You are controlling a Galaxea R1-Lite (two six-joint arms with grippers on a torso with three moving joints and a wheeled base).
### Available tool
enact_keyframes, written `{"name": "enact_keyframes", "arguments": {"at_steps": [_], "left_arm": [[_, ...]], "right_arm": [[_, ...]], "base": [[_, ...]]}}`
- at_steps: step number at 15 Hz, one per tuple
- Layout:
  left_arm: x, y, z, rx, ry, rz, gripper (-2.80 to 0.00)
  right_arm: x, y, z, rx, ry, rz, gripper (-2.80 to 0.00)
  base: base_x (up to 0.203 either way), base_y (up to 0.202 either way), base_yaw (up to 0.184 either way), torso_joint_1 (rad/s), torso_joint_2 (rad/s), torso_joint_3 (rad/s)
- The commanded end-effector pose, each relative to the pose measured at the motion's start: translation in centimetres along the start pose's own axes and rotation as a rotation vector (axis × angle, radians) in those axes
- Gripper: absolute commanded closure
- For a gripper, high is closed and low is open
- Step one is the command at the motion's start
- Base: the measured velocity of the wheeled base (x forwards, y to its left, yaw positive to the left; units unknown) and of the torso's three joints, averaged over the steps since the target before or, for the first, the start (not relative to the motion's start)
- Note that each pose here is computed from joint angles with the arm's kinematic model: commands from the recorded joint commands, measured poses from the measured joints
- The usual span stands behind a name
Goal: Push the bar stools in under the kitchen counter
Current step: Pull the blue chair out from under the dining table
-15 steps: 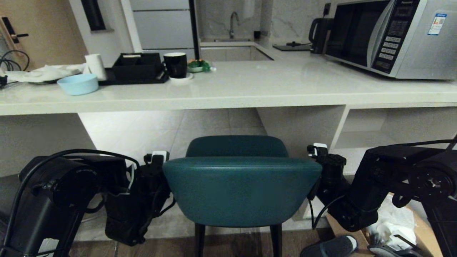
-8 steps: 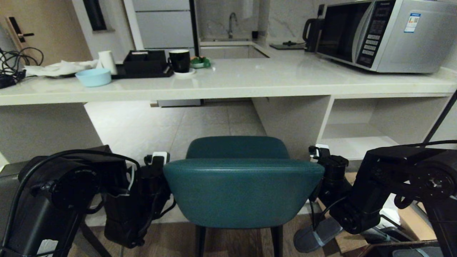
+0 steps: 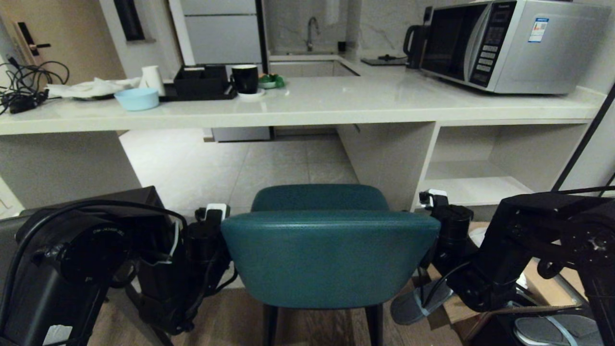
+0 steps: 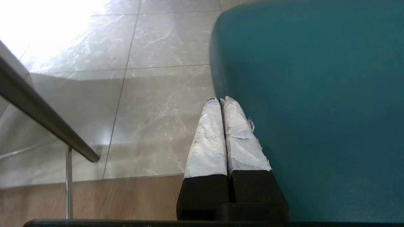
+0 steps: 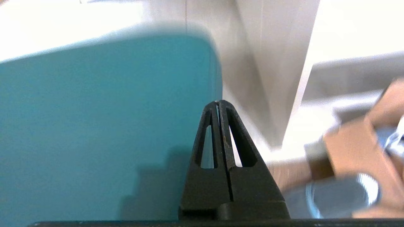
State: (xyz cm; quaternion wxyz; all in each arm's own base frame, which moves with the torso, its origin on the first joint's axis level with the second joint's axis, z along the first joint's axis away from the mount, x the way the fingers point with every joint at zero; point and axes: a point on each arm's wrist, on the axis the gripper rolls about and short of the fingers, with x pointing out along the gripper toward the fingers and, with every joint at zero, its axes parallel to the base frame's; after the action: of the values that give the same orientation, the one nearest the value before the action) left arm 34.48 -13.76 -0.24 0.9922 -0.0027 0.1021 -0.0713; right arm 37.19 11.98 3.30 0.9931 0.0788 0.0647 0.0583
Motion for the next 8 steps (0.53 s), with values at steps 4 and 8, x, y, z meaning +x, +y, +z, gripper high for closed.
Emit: {"name": "enact_keyframes", "arguments": {"at_steps": [4,8], "left_arm": [[0.6,3.5,1.0,-0.036,-0.046,0.091,0.0],[0.4,4.4,2.2,-0.047,-0.077,0.112,0.0]], "right_arm": [[-1.7,-7.8,2.7,0.022,-0.028,-0.182,0.0],[-3.3,-8.1,1.9,0.02,-0.013,-0.172,0.0]], "base": [[0.0,0.0,0.0,0.0,0.0,0.0],[0.0,0.0,0.0,0.0,0.0,0.0]]}}
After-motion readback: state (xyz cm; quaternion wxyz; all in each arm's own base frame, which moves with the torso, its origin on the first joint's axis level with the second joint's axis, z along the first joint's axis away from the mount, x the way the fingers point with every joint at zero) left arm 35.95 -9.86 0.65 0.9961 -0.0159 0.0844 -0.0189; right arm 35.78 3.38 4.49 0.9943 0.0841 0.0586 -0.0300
